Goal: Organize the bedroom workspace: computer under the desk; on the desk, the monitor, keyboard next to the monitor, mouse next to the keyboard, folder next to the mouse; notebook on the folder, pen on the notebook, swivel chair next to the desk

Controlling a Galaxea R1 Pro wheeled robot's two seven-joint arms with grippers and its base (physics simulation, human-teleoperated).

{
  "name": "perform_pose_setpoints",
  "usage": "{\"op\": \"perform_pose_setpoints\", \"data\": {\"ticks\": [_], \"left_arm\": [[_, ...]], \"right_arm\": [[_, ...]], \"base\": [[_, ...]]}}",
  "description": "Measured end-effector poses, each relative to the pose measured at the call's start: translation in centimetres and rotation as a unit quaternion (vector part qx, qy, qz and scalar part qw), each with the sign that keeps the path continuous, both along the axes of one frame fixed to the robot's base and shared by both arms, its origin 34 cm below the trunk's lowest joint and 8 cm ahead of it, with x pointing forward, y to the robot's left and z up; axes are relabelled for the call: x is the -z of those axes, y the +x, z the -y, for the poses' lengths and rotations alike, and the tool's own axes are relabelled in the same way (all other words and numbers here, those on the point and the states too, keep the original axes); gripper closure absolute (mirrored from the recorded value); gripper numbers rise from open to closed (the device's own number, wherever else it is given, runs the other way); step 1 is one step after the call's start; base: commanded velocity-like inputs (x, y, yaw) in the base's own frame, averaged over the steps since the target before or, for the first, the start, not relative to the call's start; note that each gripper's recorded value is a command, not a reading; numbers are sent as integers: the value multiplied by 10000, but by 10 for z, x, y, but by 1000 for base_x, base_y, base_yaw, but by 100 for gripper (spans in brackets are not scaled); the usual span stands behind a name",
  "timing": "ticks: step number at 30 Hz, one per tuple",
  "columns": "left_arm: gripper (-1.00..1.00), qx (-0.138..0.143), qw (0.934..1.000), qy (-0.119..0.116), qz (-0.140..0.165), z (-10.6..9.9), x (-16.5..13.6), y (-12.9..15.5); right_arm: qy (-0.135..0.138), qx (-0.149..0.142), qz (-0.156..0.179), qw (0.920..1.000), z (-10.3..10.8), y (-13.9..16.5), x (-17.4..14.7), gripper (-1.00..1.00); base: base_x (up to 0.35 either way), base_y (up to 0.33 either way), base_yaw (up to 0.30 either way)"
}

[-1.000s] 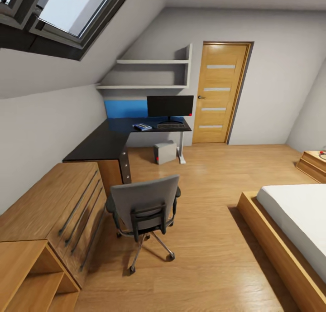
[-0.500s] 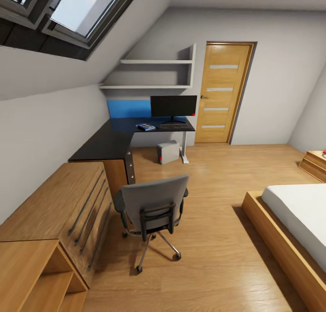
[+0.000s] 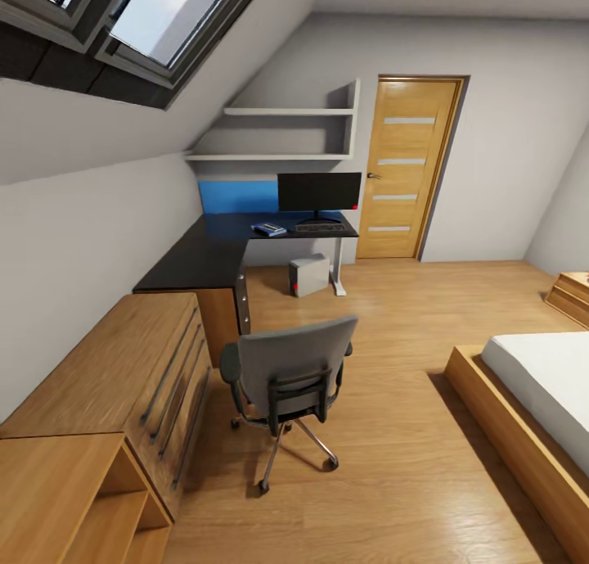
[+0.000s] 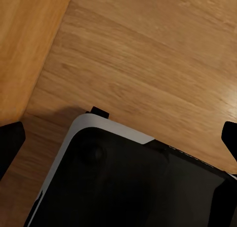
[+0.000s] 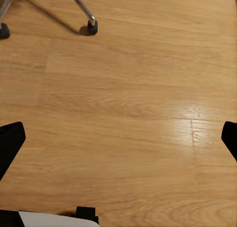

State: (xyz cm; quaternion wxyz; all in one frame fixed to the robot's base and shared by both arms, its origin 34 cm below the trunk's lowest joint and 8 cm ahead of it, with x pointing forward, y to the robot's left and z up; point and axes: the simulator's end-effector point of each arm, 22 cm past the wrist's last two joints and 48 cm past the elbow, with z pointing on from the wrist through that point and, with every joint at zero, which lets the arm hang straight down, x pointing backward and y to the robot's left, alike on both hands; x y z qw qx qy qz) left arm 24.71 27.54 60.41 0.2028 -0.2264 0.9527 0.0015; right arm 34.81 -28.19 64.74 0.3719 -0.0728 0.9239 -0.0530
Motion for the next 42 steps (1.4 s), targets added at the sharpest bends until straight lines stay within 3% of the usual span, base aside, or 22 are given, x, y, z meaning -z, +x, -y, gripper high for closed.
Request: {"op": "perform_pose_setpoints", "data": {"ticks": [42], "left_arm": [[-100, 9, 10000, 5, 20, -1, 10, 6]], "right_arm": [[16, 9, 35, 10000, 0, 5, 9, -100]], "base": [[44, 28, 0]]}}
